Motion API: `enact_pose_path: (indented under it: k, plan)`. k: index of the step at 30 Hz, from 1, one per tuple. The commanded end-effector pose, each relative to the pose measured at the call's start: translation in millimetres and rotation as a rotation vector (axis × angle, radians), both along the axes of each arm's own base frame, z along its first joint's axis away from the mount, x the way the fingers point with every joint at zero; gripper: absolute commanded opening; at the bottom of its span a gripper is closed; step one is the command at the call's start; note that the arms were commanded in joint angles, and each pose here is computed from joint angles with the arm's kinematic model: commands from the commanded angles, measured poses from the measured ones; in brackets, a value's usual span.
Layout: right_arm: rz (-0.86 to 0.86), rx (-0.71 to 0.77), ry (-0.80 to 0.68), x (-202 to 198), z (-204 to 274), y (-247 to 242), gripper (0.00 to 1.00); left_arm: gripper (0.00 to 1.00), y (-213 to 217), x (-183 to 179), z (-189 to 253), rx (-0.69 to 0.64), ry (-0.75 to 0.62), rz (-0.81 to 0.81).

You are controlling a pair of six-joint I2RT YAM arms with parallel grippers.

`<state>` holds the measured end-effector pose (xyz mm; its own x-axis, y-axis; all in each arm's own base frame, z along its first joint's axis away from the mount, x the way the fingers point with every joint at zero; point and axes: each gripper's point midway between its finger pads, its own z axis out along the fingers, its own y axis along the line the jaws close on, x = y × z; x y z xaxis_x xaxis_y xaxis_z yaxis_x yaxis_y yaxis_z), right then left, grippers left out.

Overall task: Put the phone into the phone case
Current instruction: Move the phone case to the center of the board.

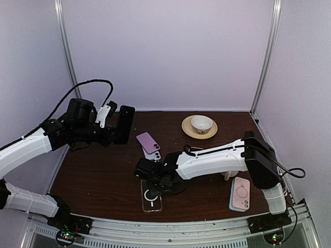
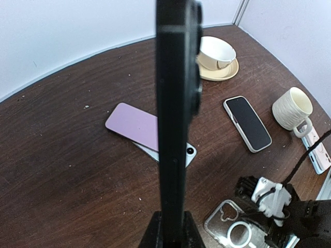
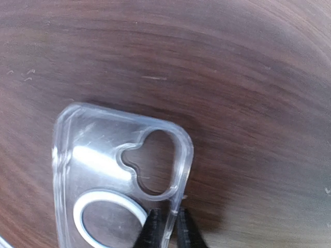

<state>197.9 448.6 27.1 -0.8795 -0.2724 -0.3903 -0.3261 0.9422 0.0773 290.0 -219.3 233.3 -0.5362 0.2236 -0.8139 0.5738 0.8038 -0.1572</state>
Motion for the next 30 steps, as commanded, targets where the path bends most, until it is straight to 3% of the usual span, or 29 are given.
enact_pose_path:
  k: [1,7,11,13,17,21,25,28,30]
  plan:
    - [-0.090,-0.108,-0.056,14,15,-59,0.06,0.00,-3,5,25,-0.055,-0.086,-0.012]
    - [-0.156,-0.158,-0.056,16,13,-118,0.03,0.00,-15,-1,27,-0.092,-0.070,-0.083]
    - [-0.145,-0.041,-0.006,18,-2,-117,0.04,0.00,-37,-17,37,-0.181,-0.071,-0.225]
    - [-0.124,0.027,0.006,19,1,-110,0.12,0.00,-45,-26,42,-0.215,-0.075,-0.292]
    - [-0.083,0.028,-0.059,26,39,-117,0.46,0.00,-57,-45,53,-0.234,-0.124,-0.406]
    - [0.013,0.033,-0.169,32,105,-125,0.64,0.00,-67,-60,66,-0.283,-0.150,-0.482]
    - [0.071,0.227,-0.289,32,179,-111,0.80,0.00,-63,-48,81,-0.276,-0.196,-0.341]
    - [0.172,0.405,-0.419,26,245,-75,0.98,0.00,-66,-54,98,-0.299,-0.263,-0.315]
    - [0.291,0.500,-0.487,14,286,-43,1.00,0.00,-66,-59,111,-0.354,-0.279,-0.313]
